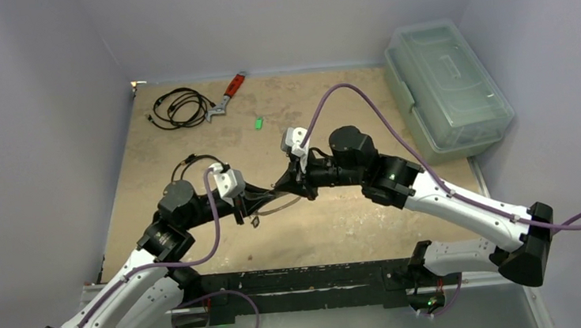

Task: Put the keys on the keyring

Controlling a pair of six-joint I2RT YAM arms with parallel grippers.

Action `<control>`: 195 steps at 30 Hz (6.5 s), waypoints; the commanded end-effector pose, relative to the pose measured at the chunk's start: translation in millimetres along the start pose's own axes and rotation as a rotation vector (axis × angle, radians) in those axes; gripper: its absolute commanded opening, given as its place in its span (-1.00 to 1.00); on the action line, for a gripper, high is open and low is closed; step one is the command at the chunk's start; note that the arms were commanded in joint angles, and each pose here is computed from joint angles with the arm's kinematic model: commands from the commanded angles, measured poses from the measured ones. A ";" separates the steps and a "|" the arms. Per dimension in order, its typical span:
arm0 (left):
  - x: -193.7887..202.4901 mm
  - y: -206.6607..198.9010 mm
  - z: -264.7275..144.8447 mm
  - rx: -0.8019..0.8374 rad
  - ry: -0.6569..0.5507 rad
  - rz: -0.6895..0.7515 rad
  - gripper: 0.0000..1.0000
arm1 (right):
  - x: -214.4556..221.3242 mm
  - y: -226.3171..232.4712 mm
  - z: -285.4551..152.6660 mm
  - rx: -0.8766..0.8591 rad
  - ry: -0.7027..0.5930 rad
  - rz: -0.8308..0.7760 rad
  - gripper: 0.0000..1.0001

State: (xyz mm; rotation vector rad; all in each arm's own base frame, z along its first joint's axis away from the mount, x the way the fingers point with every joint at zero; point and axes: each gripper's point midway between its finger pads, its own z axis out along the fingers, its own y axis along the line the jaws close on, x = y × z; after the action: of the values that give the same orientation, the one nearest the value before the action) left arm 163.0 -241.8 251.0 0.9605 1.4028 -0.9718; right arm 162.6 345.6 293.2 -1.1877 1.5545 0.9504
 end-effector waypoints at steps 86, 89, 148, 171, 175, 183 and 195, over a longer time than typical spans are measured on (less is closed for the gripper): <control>-6.7 -2.8 26.7 0.088 0.013 0.161 -1.00 | 2.5 -4.5 5.2 0.112 0.264 0.364 -1.00; -6.0 -6.1 26.8 0.100 0.016 0.157 -1.00 | 1.6 -5.1 5.4 0.115 0.264 0.364 -1.00; -62.8 -51.4 3.3 0.288 -0.220 -0.030 -1.00 | -34.9 40.5 -29.5 -0.077 -0.341 -0.255 -0.34; -57.7 -46.7 0.7 0.250 -0.198 -0.012 -0.85 | -26.3 56.1 -18.7 -0.191 -0.262 -0.213 -1.00; -53.4 -42.0 -0.3 0.216 -0.181 0.003 -0.26 | -23.8 51.3 -16.7 -0.168 -0.215 -0.182 -1.00; -41.0 -39.0 -0.2 0.209 -0.134 0.054 0.01 | -29.8 48.3 -20.7 -0.139 -0.179 -0.110 -1.00; -33.2 -34.5 1.8 0.191 -0.112 0.064 -0.22 | -44.1 52.1 -21.4 -0.133 -0.115 0.104 -1.00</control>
State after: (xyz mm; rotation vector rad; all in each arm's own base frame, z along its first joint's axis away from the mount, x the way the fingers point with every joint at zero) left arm 133.2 -255.4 271.5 1.0511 1.2516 -1.1373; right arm 114.1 346.7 308.8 -1.2261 1.4797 1.1077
